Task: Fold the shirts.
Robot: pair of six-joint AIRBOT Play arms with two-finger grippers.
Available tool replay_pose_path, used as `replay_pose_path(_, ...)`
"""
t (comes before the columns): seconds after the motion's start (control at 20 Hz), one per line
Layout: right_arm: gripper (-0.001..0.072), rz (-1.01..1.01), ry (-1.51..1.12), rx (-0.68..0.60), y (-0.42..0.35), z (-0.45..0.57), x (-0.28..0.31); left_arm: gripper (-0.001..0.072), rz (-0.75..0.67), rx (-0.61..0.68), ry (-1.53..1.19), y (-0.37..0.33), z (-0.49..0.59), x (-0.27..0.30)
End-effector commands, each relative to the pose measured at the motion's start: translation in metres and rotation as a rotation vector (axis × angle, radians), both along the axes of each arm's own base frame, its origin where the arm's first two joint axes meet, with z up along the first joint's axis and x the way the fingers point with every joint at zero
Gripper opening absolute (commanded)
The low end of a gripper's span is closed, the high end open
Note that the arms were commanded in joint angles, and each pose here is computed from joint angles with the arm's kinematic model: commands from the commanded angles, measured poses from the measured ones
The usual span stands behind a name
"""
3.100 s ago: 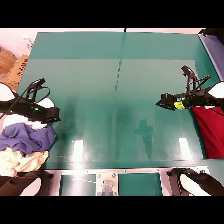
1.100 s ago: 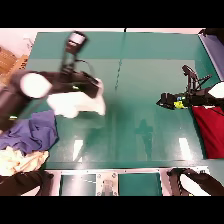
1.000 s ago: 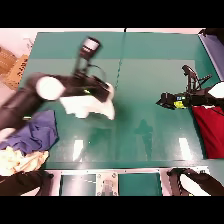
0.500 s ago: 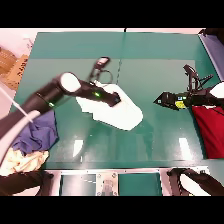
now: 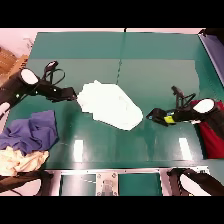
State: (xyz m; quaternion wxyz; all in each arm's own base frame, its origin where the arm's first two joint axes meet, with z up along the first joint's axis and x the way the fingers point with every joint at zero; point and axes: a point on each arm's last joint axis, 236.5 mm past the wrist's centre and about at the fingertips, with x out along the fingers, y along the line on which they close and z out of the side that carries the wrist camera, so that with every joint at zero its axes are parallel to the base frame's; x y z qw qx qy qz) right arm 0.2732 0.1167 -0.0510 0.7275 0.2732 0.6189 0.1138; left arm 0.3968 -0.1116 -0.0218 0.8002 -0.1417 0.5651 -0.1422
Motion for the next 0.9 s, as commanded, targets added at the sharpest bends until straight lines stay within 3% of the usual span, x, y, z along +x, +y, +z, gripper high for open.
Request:
replay_pose_path(0.0,0.0503,-0.018,0.046,0.047,0.028,-0.028,-0.007,0.0720,0.093,-0.075,-0.015,-0.004,-0.034,0.020)
replay_pose_path(0.3,0.0497,-0.005,0.056,0.069,0.075,-0.053,0.015,0.0713,0.157,-0.176,-0.071,-0.033,-0.058,0.052)
replay_pose_path(0.35,0.0459,-0.006,0.047,0.068,0.077,-0.053,0.025,0.0712,0.177,-0.186,-0.089,-0.033,-0.054,0.058)
replay_pose_path(0.4,0.0324,-0.001,0.031,0.070,0.079,-0.049,0.034,0.0711,0.187,-0.183,-0.101,-0.031,-0.054,0.061)
replay_pose_path(0.45,0.0159,0.020,-0.004,0.068,0.080,-0.043,0.043,0.0589,0.195,-0.185,-0.107,-0.030,-0.053,0.063)
replay_pose_path(0.5,0.0026,0.047,-0.035,0.070,0.081,-0.036,0.049,0.0348,0.199,-0.184,-0.113,-0.029,-0.052,0.064)
replay_pose_path(0.55,0.0016,0.070,-0.058,0.074,0.080,-0.028,0.055,0.0043,0.199,-0.183,-0.119,-0.029,-0.051,0.066)
replay_pose_path(0.85,0.0014,0.064,-0.200,0.066,0.034,0.046,0.087,0.0023,0.055,-0.191,-0.257,-0.043,0.026,0.083)
